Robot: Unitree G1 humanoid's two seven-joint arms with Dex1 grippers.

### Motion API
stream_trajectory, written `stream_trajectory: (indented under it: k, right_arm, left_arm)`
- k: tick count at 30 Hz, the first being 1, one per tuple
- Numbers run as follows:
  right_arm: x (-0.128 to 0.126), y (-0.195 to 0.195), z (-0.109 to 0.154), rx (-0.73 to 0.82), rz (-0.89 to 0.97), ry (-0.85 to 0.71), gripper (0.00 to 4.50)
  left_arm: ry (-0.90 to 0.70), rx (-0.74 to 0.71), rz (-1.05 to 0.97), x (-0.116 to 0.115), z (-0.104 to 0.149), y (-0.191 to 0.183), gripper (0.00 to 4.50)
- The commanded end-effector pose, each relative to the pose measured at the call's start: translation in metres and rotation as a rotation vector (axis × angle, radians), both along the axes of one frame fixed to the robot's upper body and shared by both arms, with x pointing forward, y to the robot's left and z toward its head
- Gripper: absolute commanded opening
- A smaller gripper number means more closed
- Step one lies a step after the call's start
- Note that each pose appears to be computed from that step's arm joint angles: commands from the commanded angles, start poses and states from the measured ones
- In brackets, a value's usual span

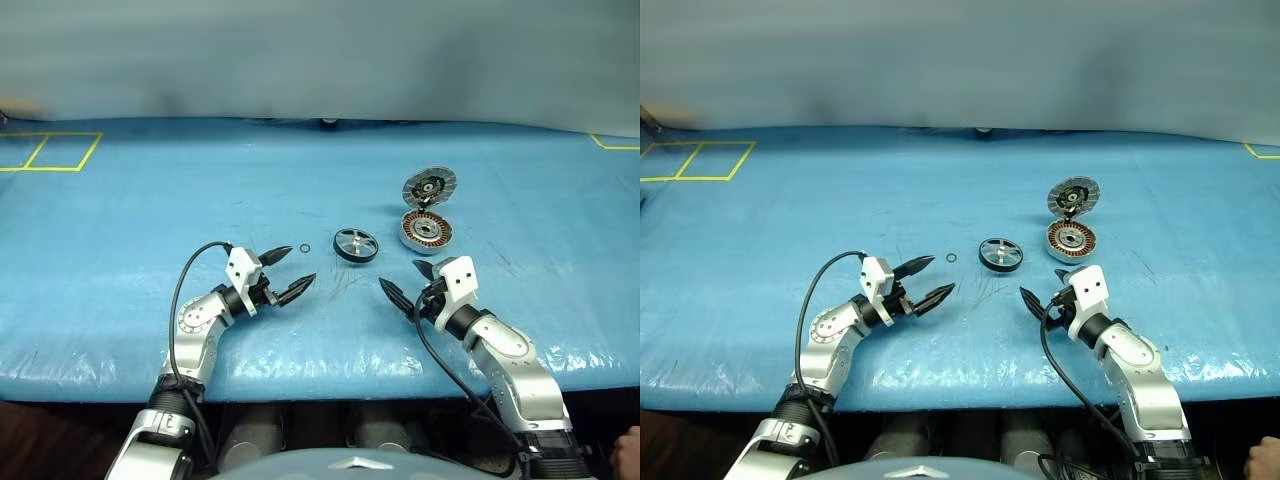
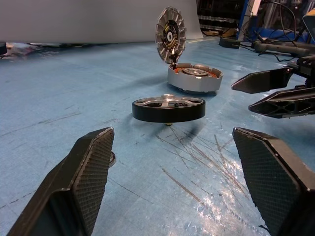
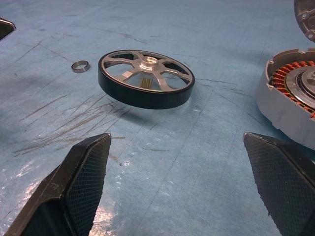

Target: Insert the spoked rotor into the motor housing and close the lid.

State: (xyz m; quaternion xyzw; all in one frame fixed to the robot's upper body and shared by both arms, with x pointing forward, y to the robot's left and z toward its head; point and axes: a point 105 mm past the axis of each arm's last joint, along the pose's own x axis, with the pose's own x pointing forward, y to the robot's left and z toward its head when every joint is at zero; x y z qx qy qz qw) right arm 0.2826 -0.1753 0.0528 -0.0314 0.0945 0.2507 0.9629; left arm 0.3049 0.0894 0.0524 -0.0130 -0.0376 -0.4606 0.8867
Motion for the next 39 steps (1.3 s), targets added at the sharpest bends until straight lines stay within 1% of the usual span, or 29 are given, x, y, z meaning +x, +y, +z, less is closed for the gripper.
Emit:
stream_trajectory:
  k: [1,8,11,13,15,17,20,24,27,29,34,39]
  right_arm:
    - [0.002,0.003,0.014,-0.013,0.025,-0.054,4.48]
    - [0.003,0.004,0.014,-0.016,0.033,-0.052,4.48]
    - [0.001,0.003,0.009,-0.053,0.046,-0.021,4.48]
    - [0.000,-0.001,0.005,-0.102,0.051,0.006,4.48]
    - [-0.002,-0.012,0.002,-0.224,0.095,0.060,4.48]
    - [-0.003,-0.024,0.005,-0.334,0.153,0.114,4.48]
    - [-0.001,-0.034,0.013,-0.437,0.221,0.155,4.48]
    - [0.013,-0.049,0.026,-0.579,0.285,0.198,4.48]
    - [0.026,-0.058,0.032,-0.685,0.300,0.215,4.48]
    - [0.032,-0.061,0.035,-0.710,0.305,0.217,4.48]
    - [0.055,-0.074,0.049,-0.837,0.299,0.214,4.48]
    - [0.071,-0.075,0.059,-0.906,0.317,0.194,4.48]
  left_arm:
    - [-0.040,-0.001,-0.003,0.001,0.007,-0.001,4.13]
    - [-0.041,0.001,-0.001,0.000,0.007,-0.001,4.13]
    - [-0.041,0.001,0.001,0.000,0.006,-0.001,4.13]
    - [-0.040,0.000,0.002,0.000,0.006,-0.001,4.13]
    - [-0.036,0.000,0.002,0.000,0.005,-0.002,4.13]
    - [-0.034,0.000,0.001,0.000,0.005,-0.002,4.13]
    - [-0.033,-0.001,0.000,0.000,0.005,-0.003,4.13]
    - [-0.032,-0.004,0.001,0.000,0.004,-0.004,4.13]
    - [-0.029,-0.004,0.003,0.000,0.003,-0.003,4.13]
    - [-0.028,-0.005,0.005,-0.001,0.003,-0.003,4.13]
    - [-0.019,0.000,0.006,-0.005,0.000,-0.001,4.13]
    - [-0.012,0.002,0.011,-0.008,-0.002,0.000,4.13]
